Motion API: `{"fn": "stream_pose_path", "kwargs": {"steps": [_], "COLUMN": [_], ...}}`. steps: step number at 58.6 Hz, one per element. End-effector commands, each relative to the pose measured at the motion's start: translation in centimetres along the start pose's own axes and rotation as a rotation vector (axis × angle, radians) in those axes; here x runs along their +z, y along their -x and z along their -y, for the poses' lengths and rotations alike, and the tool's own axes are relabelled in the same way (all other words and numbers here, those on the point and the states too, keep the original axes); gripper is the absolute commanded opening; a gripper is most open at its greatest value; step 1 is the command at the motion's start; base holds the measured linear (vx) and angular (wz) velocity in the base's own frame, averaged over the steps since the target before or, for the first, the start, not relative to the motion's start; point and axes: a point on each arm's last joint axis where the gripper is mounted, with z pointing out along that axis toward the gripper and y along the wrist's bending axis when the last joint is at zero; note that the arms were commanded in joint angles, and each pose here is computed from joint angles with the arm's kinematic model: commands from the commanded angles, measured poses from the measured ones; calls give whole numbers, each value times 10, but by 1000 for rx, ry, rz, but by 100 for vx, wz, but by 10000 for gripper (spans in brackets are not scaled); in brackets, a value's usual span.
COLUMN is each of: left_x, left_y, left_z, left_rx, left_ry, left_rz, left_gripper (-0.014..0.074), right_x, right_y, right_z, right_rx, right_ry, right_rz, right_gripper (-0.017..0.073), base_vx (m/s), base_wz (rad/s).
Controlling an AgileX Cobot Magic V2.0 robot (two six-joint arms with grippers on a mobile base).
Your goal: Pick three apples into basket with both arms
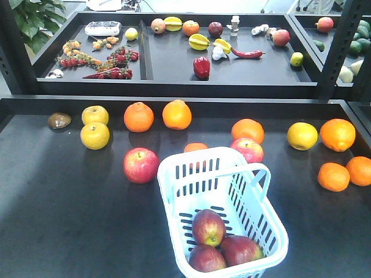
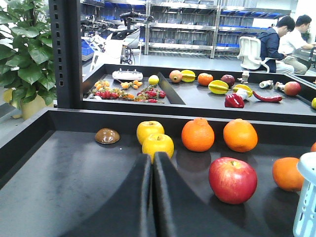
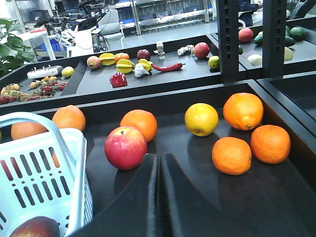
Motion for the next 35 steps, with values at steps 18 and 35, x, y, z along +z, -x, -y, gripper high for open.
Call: {"fn": "stream_pose_path", "kwargs": {"steps": [18, 35], "left_x": [-3, -3], "left_y": [16, 16], "left_z": [1, 1], "left_rx": [-14, -14], "left_ry": [-9, -9], "left_rz": [112, 112], "left_gripper": [-6, -6], "right_x": [0, 0], "right_y": [3, 3], "right_z": [-1, -1], "right_rx": [18, 18], "right_ry": [13, 13], "right_rz": [76, 76], "right_gripper": [-5, -5], "base_vx": [0, 0], "base_wz": [0, 0]}}
